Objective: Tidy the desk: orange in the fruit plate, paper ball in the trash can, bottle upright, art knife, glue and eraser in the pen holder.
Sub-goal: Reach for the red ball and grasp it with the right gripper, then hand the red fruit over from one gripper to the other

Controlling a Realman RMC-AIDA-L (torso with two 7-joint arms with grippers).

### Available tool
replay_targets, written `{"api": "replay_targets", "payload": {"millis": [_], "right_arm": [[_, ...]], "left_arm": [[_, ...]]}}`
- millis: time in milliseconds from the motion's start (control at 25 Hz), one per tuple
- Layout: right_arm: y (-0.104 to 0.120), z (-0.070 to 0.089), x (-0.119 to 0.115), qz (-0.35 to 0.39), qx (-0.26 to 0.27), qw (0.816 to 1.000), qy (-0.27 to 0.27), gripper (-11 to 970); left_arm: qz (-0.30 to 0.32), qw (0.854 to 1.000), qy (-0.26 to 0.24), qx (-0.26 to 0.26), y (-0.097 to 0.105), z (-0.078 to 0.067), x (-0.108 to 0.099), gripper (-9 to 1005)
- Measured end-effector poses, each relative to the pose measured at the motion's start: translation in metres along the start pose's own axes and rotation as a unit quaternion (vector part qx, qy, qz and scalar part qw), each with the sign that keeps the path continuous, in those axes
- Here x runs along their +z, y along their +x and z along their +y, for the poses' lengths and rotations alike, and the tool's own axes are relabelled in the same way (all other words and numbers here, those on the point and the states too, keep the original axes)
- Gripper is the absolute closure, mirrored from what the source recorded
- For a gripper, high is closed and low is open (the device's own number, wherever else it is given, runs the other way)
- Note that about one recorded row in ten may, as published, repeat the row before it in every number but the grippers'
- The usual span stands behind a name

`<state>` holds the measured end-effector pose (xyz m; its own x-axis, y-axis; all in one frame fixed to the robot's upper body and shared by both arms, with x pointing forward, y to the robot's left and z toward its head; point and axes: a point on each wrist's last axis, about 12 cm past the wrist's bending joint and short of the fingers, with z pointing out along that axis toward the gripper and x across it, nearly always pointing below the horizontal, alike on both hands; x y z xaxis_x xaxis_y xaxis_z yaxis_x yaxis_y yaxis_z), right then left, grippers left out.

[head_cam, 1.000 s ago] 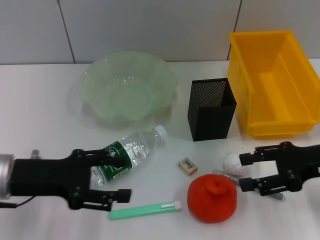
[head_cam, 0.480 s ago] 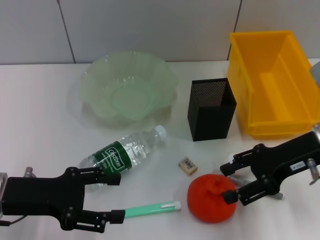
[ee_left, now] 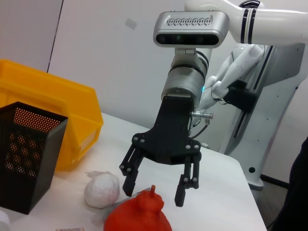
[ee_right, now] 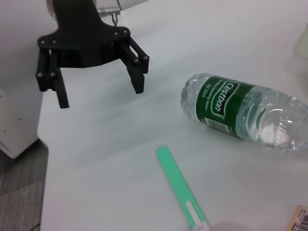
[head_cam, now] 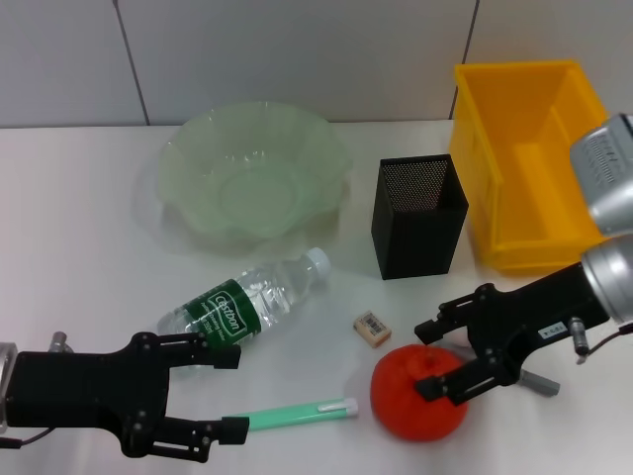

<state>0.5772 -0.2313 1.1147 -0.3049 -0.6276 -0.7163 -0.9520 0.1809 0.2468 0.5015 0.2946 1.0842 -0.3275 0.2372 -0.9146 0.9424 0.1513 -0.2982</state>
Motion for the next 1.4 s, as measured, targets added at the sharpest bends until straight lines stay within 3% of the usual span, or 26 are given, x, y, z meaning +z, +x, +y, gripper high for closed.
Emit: {"api": "replay_targets", "payload": {"millis": [520,720,1120,1400], "right_arm": [[-0.003,-0.001,0.014,0.026,-0.021,0.999,0.006,208],[-0.006,-0.002,0.014,0.034,-0.026,0.999,0.008,425],[-0.014,-0.001,0.006,0.015,-0.034,0.999,0.002,640],[-0.045,-0.002,-0.032,-0.135,-0.047,0.990,0.017,736]], "left_arm": [[0.001,1.000,-0.006,-0.001,0.002,-0.001,-0.004,135],[0.001,1.000,-0.007,0.002,0.002,-0.001,-0.005,135],[-0.002,1.000,-0.010,0.003,0.001,0.000,-0.006,135],[-0.003,1.000,-0.012,-0.001,0.004,-0.001,-0.005,135]]}}
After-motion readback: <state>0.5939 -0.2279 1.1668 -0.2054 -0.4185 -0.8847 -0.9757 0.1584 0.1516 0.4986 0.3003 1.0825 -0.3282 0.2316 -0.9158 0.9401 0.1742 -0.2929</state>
